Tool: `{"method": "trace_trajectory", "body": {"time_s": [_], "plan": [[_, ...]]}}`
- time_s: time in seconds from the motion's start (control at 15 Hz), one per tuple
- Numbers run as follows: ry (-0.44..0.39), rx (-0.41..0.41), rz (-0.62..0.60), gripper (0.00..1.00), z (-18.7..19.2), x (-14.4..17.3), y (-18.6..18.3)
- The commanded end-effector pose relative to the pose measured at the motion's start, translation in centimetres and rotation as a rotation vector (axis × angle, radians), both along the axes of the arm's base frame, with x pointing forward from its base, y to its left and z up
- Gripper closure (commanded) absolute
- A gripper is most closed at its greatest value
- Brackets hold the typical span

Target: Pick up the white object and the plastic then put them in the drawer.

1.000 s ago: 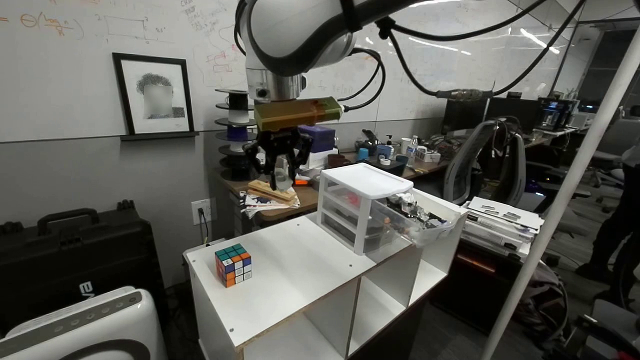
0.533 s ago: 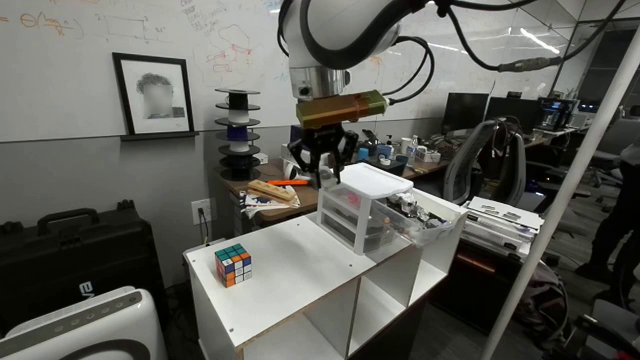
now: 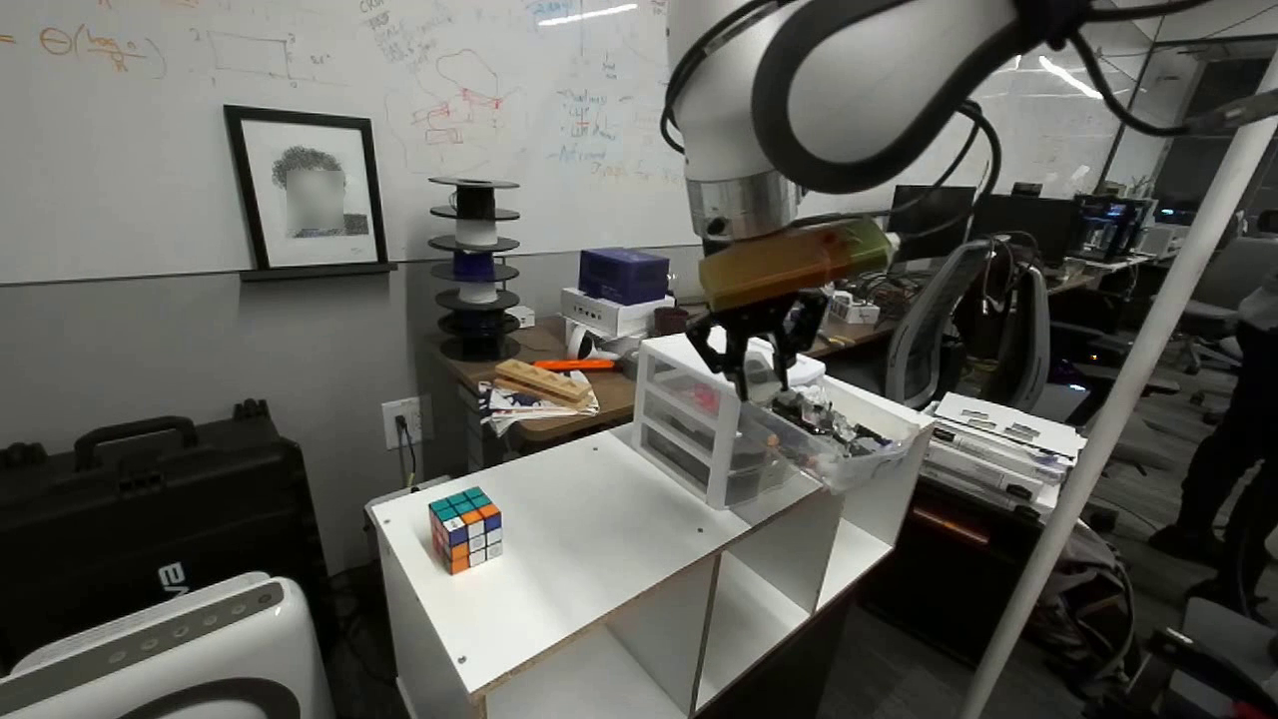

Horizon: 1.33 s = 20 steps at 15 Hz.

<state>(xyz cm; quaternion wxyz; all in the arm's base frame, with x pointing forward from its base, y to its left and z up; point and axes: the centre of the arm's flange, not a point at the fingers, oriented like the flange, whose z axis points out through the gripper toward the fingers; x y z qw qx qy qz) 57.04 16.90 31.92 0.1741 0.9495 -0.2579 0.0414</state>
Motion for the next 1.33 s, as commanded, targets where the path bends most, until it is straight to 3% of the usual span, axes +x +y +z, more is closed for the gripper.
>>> {"method": "trace_trajectory", "body": {"time_s": [0.0, 0.2, 0.53, 0.73, 1.0, 1.27], "plan": [[-0.087, -0.028, -0.059, 0.84, -0.7, -7.7, -4.2], [-0.128, -0.029, -0.111, 0.84, -2.2, -10.8, -7.7], [-0.228, 0.065, -0.338, 0.84, -4.6, -16.2, -15.8], [-0.328, 0.097, -0.452, 0.84, -4.7, -17.8, -19.9], [-0.455, 0.122, -0.526, 0.85, -2.8, -17.4, -22.6], [-0.445, 0.126, -0.479, 0.84, -0.5, -16.4, -21.1]]}}
